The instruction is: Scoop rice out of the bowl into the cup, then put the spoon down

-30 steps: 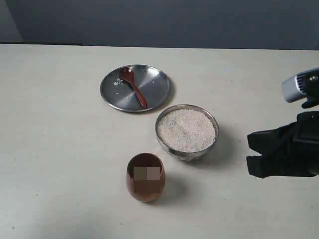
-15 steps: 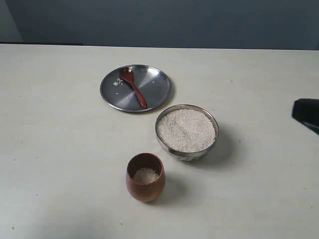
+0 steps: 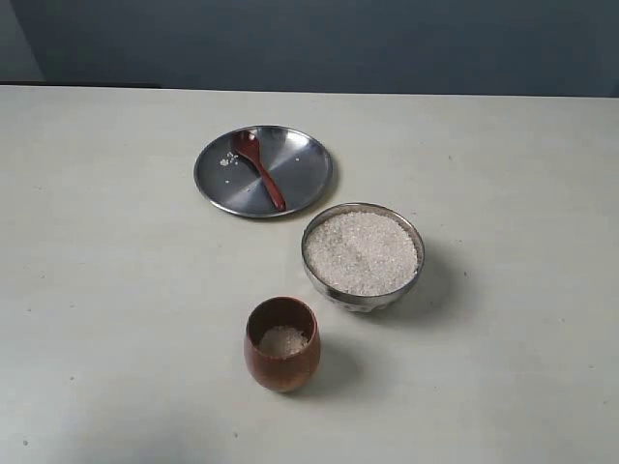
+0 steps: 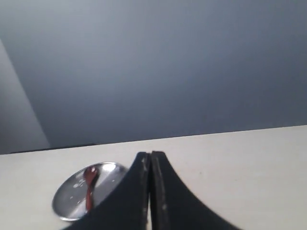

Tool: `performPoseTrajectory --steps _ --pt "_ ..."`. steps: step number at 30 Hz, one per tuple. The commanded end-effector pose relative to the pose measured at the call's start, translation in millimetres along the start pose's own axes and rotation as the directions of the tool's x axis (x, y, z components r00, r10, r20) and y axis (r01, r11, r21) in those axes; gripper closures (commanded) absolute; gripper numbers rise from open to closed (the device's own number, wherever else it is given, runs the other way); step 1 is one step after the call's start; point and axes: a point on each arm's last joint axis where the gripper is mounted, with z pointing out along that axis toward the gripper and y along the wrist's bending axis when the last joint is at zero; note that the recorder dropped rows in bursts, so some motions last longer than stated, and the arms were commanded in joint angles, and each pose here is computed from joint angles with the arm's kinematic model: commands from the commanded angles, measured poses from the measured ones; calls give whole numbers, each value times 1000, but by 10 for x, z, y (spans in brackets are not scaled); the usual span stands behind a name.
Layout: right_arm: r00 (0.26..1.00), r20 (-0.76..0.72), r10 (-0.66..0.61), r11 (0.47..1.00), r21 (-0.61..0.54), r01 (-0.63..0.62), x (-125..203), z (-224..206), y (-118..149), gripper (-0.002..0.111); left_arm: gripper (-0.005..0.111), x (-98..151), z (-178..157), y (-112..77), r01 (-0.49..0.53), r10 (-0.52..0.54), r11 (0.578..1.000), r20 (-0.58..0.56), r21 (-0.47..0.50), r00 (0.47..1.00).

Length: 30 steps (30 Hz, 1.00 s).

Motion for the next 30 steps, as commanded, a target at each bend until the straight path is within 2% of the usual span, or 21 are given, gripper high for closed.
performPoseTrajectory --steps 1,7,21,24,25,28,30 --pt "999 42 0 992 128 -5 -8 -14 -61 108 106 -2 2 3 -2 2 1000 15 -4 1000" --pt "997 73 1 970 244 -19 -21 -25 -114 108 106 -2 2 3 -2 2 1000 15 -4 1000" --pt "998 67 2 968 248 -19 -15 -25 -117 108 106 -2 2 3 -2 2 1000 15 -4 1000" --pt "994 105 -7 971 239 -18 -51 -26 -109 108 106 -2 2 3 -2 2 1000 15 -4 1000" --pt "993 117 -30 971 239 1 -66 -27 -106 108 106 -2 2 3 -2 2 1000 15 -4 1000" --pt "975 101 -200 946 278 165 -82 -28 -127 108 106 -2 2 3 -2 2 1000 15 -4 1000" --pt "964 72 -256 928 297 225 -26 -3 -161 108 106 -2 2 3 -2 2 1000 15 -4 1000"
